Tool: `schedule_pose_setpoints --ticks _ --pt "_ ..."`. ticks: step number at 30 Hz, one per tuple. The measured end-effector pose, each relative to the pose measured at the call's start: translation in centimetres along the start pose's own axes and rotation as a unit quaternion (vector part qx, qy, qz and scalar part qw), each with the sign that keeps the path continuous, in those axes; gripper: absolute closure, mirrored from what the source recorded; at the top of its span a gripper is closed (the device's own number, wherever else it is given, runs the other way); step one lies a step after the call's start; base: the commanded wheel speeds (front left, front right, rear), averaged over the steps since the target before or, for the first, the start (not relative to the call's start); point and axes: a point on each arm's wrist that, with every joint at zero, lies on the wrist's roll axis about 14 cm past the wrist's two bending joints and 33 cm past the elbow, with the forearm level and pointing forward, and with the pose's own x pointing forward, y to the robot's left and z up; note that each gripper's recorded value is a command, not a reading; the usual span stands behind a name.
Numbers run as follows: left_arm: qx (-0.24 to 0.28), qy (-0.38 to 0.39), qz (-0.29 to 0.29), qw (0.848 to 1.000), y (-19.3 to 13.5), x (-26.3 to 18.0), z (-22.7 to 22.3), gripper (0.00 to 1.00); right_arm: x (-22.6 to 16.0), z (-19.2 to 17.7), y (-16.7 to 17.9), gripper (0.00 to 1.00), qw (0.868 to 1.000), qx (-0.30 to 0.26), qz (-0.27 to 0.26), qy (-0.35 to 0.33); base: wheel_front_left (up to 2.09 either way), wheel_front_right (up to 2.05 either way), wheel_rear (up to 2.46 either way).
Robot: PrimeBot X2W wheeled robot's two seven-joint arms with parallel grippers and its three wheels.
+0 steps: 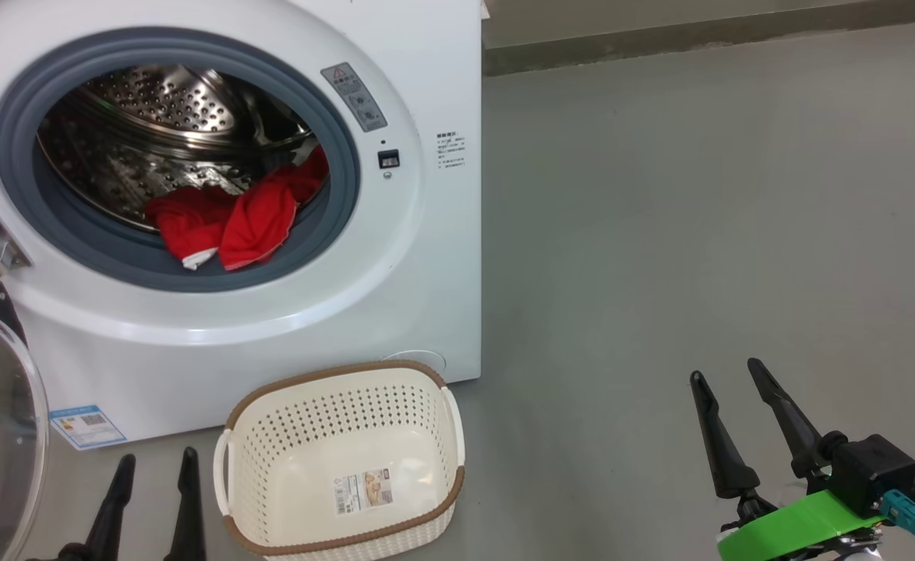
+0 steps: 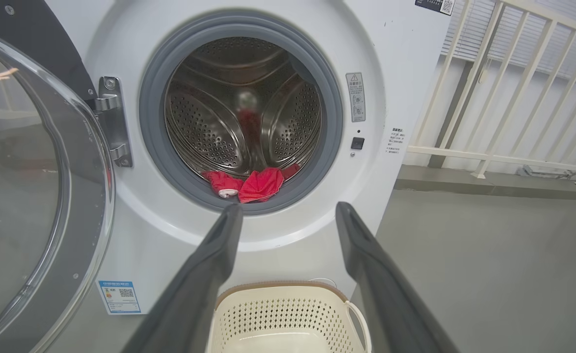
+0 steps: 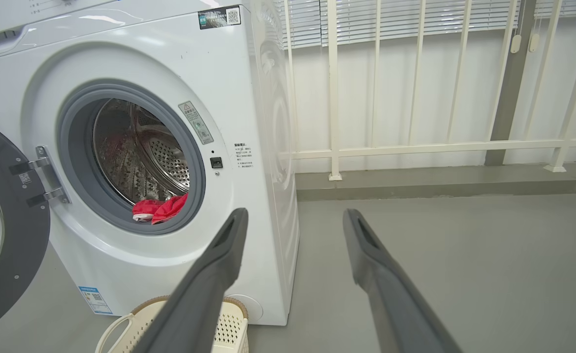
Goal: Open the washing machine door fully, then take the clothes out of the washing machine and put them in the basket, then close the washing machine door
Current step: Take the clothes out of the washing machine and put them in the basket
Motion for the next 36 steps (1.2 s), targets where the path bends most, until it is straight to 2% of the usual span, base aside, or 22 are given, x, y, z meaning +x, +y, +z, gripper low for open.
schedule_pose_setpoints --ticks 11,27,36 --pt "0.017 0.003 0.027 0.999 1.2 -0.2 -0.1 0.0 0.3 -0.1 0.4 0.0 1.0 0.0 0.007 0.001 0.4 -0.47 0.08" --pt "0.006 -0.006 0.032 0.999 1.5 -0.2 0.4 0.0 0.3 0.0 0.7 0.0 1.0 0.001 0.012 0.0 1.46 -1.46 0.0" --pt "0.003 -0.005 0.029 1.0 1.4 -0.3 0.3 0.0 0.3 0.0 0.9 0.0 1.0 0.001 0.014 -0.001 0.26 -0.26 0.0"
